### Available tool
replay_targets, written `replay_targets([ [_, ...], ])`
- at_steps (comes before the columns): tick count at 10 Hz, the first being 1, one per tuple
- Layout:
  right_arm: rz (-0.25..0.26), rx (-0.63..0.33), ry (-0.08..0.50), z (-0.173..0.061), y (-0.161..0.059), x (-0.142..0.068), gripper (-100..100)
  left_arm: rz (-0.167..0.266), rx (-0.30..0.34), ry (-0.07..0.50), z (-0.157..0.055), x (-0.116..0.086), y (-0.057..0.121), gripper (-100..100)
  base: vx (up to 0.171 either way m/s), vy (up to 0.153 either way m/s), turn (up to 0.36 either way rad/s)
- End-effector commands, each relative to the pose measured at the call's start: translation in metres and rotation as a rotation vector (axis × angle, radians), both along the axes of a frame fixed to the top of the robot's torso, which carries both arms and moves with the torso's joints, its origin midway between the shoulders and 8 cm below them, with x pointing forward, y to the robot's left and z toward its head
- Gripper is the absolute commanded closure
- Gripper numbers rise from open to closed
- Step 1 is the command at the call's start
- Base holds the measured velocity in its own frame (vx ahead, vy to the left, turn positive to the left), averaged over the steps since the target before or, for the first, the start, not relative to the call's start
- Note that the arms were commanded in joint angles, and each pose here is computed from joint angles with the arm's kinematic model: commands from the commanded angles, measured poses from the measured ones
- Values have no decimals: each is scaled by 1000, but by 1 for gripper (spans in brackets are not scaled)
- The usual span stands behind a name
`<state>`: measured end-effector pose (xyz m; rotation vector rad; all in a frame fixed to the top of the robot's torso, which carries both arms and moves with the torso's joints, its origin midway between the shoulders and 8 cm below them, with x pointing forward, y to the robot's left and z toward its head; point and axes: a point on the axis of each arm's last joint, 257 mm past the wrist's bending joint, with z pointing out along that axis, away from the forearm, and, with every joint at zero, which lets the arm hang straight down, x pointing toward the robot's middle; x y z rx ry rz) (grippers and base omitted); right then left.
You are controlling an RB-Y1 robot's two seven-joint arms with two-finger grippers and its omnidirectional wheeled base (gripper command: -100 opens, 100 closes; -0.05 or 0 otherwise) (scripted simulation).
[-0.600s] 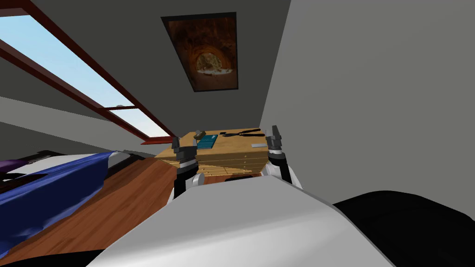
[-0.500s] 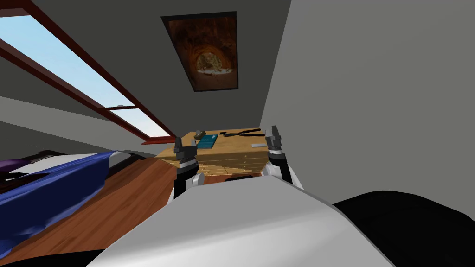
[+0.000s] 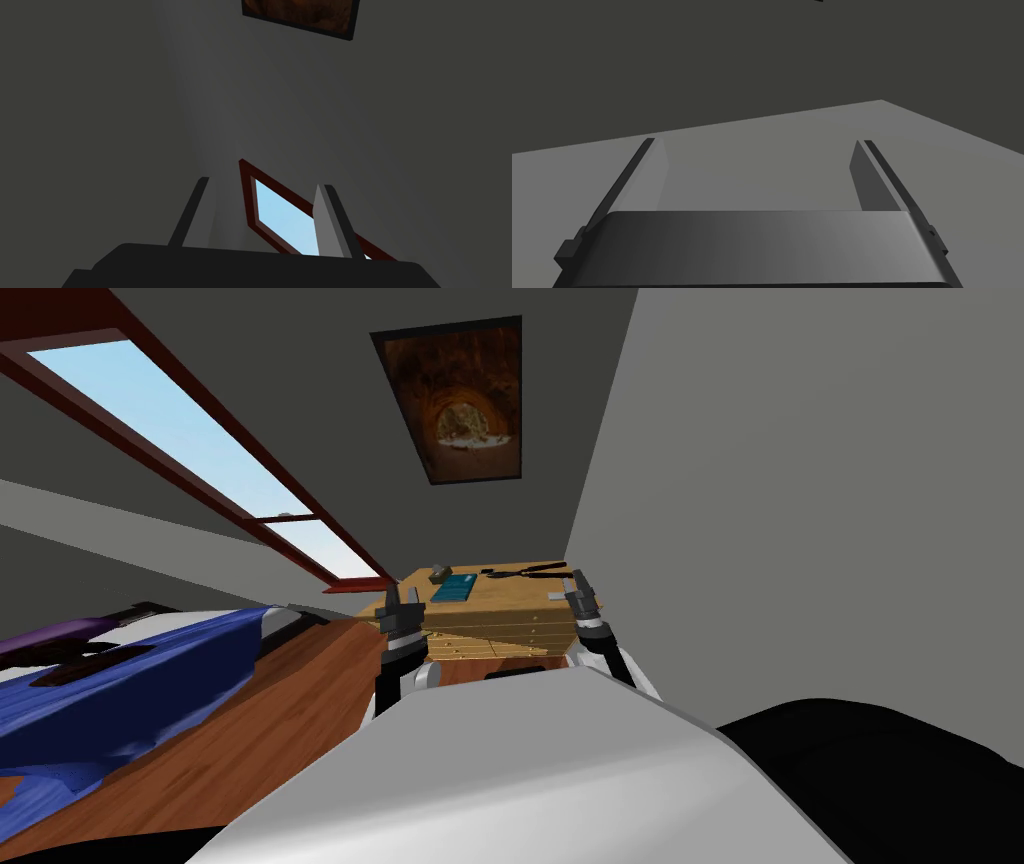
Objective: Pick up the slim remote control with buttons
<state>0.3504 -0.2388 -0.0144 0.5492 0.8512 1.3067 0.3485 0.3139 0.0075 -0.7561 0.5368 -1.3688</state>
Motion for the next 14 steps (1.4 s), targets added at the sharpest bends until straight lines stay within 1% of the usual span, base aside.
replay_targets([
  [1, 23, -8, 26, -10, 3, -3, -100, 0, 0, 0, 0, 0, 0, 0, -56, 66, 30],
  [3, 83, -21, 114, -43, 13, -4, -100, 0, 0, 0, 0, 0, 0, 0, -57, 81, 96],
  [4, 87, -28, 116, -44, 13, -4, -100, 0, 0, 0, 0, 0, 0, 0, -50, 64, 31],
  [6, 147, -46, 217, -83, 23, -9, -100, 0, 0, 0, 0, 0, 0, 0, -70, 85, 118],
  [7, 152, -56, 219, -83, 23, -9, -100, 0, 0, 0, 0, 0, 0, 0, -56, 73, 39],
  [9, 209, -79, 328, -126, 32, -20, -100, 0, 0, 0, 0, 0, 0, 0, -58, 90, 137],
  [10, 219, -98, 334, -128, 32, -21, -100, 0, 0, 0, 0, 0, 0, 0, -50, 65, 63],
  [11, 246, -114, 390, -151, 35, -29, -100, 0, 0, 0, 0, 0, 0, 0, -56, 74, 104],
  [12, 252, -126, 394, -152, 35, -30, -100, 0, 0, 0, 0, 0, 0, 0, -54, 61, 58],
  [13, 280, -148, 453, -176, 38, -40, -100, 0, 0, 0, 0, 0, 0, 0, -61, 77, 149],
  [14, 286, -159, 457, -177, 37, -40, -100, 0, 0, 0, 0, 0, 0, 0, -48, 58, 49],
])
